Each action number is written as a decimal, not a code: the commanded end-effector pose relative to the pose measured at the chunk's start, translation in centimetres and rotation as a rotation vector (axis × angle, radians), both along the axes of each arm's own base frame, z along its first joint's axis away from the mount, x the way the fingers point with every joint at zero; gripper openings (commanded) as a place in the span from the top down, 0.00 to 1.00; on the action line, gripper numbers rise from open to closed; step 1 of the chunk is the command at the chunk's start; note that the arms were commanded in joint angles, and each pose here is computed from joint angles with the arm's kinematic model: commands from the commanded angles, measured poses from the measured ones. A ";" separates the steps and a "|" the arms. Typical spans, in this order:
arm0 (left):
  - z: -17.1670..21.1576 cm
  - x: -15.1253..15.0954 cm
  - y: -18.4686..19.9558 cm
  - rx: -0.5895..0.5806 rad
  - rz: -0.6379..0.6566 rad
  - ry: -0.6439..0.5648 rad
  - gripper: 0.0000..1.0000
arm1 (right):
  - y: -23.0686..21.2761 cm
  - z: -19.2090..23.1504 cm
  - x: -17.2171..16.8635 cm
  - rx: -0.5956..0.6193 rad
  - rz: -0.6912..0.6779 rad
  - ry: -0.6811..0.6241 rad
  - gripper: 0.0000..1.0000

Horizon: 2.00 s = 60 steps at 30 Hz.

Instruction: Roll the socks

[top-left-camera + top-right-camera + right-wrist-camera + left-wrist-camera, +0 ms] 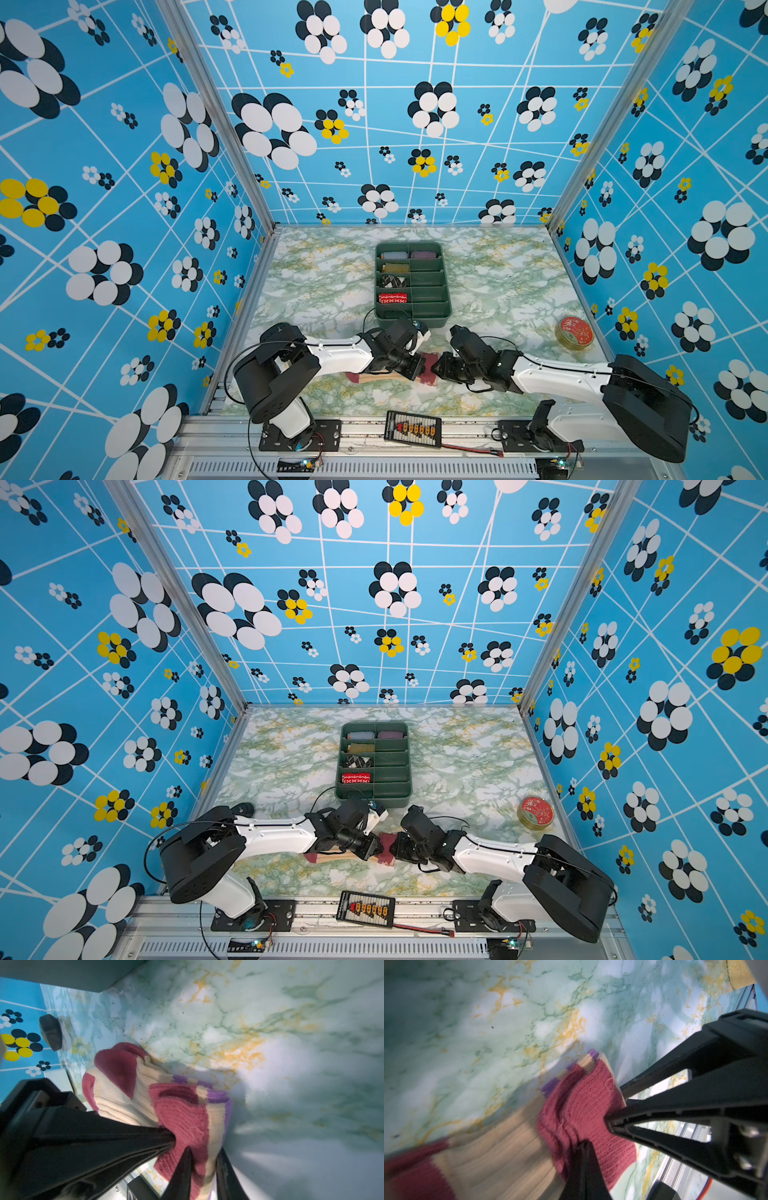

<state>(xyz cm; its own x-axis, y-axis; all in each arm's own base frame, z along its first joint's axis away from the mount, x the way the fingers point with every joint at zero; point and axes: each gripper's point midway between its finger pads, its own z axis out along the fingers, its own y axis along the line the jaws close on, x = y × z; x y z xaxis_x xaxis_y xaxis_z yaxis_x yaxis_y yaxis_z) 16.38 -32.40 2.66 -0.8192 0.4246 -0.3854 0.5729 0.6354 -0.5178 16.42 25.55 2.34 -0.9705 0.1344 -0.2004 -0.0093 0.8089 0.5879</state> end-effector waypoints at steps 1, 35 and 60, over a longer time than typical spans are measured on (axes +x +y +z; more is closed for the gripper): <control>-2.5 -1.3 2.2 0.095 0.014 0.077 0.97 | 0.4 -0.2 -0.1 -0.006 0.011 0.014 0.75; 6.2 1.6 5.9 -0.029 0.130 -0.034 0.95 | -6.3 1.8 0.7 -0.515 0.090 -0.083 1.00; 5.2 1.6 10.4 -0.006 0.236 -0.018 0.95 | -11.9 3.8 2.2 -1.063 0.174 -0.070 1.00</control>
<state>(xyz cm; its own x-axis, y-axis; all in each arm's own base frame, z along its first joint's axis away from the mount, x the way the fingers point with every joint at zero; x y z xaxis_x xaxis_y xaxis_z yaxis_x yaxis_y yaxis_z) 18.32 -22.79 8.22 -0.8869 0.2125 -0.4102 0.4202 0.7401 -0.5251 18.45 14.77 5.14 -0.9481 -0.2492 -0.1976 -0.1736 0.9261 -0.3348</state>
